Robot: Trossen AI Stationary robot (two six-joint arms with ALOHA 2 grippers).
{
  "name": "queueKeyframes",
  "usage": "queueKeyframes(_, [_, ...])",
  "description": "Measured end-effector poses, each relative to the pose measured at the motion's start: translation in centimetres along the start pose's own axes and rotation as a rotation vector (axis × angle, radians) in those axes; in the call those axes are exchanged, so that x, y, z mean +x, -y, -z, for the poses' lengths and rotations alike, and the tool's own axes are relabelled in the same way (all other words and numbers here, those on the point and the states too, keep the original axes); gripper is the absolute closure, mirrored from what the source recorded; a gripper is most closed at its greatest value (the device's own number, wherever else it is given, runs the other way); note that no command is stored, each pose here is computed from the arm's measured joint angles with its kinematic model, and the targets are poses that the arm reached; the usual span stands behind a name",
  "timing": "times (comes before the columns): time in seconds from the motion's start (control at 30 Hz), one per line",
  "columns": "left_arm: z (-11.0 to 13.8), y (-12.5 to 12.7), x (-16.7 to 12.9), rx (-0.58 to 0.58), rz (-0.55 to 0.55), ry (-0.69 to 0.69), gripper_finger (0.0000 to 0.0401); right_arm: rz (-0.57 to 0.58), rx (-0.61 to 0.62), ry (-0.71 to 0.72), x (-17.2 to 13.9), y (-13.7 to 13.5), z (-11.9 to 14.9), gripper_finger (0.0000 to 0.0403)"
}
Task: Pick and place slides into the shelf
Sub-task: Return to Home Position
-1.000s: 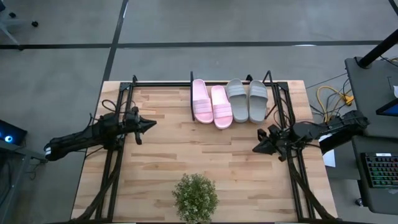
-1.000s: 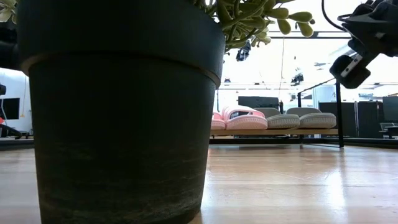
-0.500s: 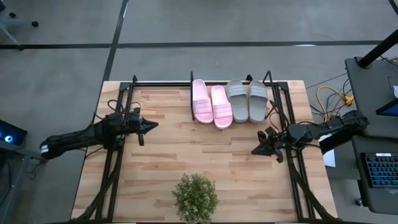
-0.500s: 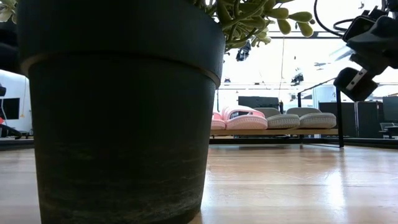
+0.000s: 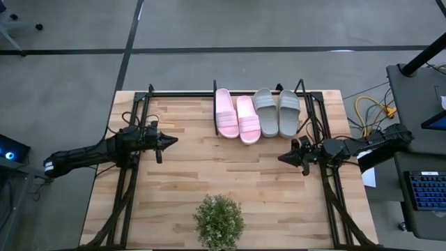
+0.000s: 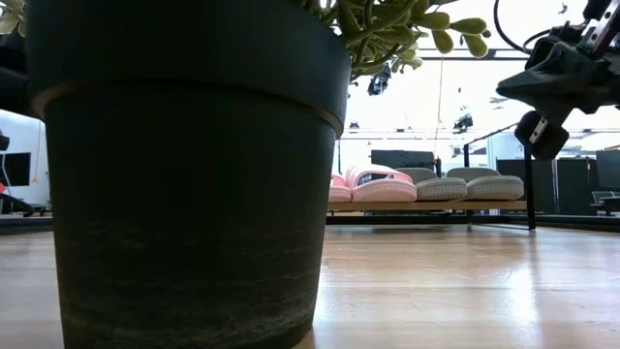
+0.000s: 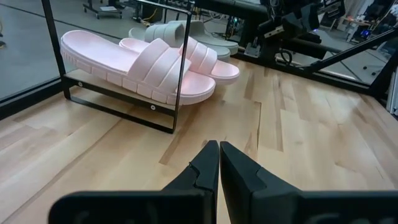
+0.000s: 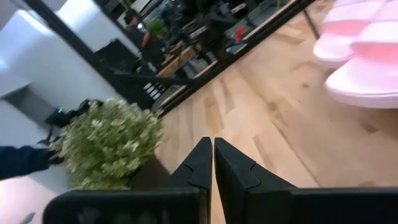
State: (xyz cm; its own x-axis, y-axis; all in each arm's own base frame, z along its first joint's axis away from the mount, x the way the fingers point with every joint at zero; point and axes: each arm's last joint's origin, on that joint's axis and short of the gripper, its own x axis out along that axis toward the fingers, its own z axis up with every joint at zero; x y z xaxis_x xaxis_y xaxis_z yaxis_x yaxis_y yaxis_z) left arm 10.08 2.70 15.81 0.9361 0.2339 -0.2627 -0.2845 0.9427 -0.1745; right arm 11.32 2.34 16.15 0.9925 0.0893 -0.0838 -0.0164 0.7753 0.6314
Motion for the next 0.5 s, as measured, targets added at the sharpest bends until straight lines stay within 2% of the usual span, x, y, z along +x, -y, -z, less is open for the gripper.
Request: queueKeyframes(0.5, [0.24,-0.05,0.19,0.0,-0.003,-0.006,0.0401,0.008,-0.001,0.001,0.0,0.04,0.02,0.0394])
